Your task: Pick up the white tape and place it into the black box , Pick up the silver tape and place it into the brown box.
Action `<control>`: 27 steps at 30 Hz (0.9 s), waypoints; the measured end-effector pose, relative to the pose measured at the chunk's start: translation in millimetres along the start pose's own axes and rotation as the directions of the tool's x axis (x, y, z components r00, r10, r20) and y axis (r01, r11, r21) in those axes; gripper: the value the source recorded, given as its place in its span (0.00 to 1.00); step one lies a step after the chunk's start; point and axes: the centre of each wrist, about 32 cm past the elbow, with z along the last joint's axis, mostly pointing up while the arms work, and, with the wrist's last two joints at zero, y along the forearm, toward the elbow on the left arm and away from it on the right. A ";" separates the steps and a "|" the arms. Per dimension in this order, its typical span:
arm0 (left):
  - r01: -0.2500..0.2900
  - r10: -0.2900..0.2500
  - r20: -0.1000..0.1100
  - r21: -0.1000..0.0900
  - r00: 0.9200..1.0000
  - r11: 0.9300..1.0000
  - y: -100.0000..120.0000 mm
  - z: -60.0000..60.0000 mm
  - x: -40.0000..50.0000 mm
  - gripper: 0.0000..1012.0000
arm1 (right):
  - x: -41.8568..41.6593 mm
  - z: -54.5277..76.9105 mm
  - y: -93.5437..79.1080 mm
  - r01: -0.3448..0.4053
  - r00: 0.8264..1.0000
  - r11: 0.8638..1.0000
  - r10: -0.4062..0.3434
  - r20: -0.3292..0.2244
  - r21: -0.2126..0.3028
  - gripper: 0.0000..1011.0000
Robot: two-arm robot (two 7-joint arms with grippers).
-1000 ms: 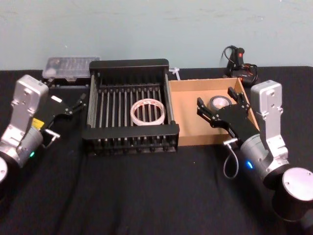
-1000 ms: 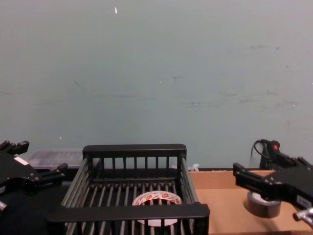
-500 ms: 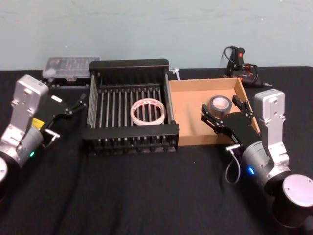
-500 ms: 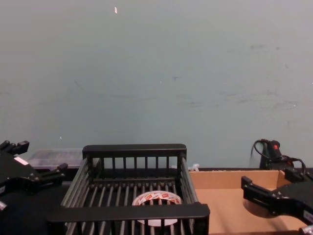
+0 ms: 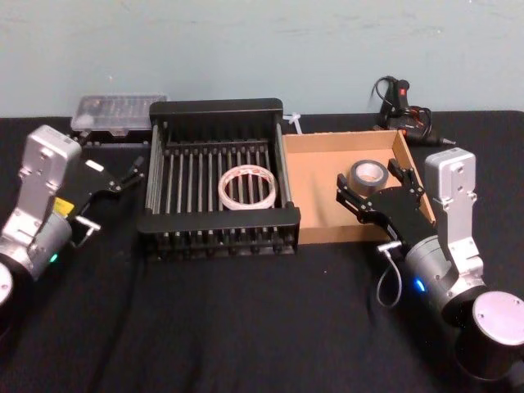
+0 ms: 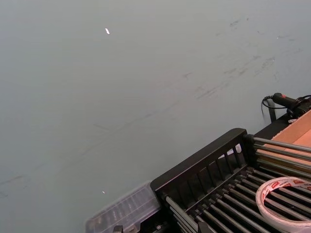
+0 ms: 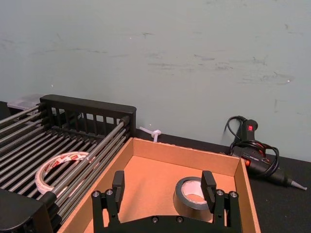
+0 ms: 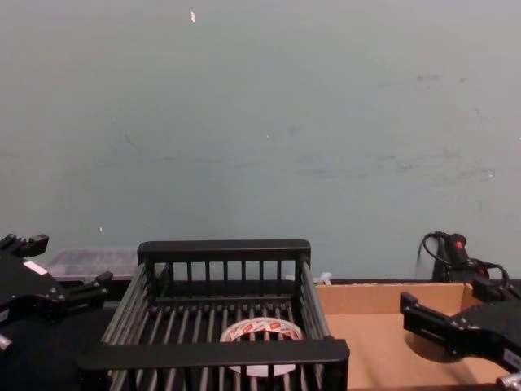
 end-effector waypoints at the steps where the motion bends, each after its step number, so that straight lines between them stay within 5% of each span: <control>1: 0.000 0.000 0.000 0.000 1.000 1.000 0.0 0.0 0.0 0.99 | 0.0 0.0 0.0 0.000 1.000 1.000 0.000 0.000 0.000 0.99; 27: 0.000 0.000 0.000 0.000 1.000 1.000 0.0 0.0 0.0 0.99 | -0.1 0.7 0.2 0.000 1.000 1.000 0.000 0.001 0.000 0.99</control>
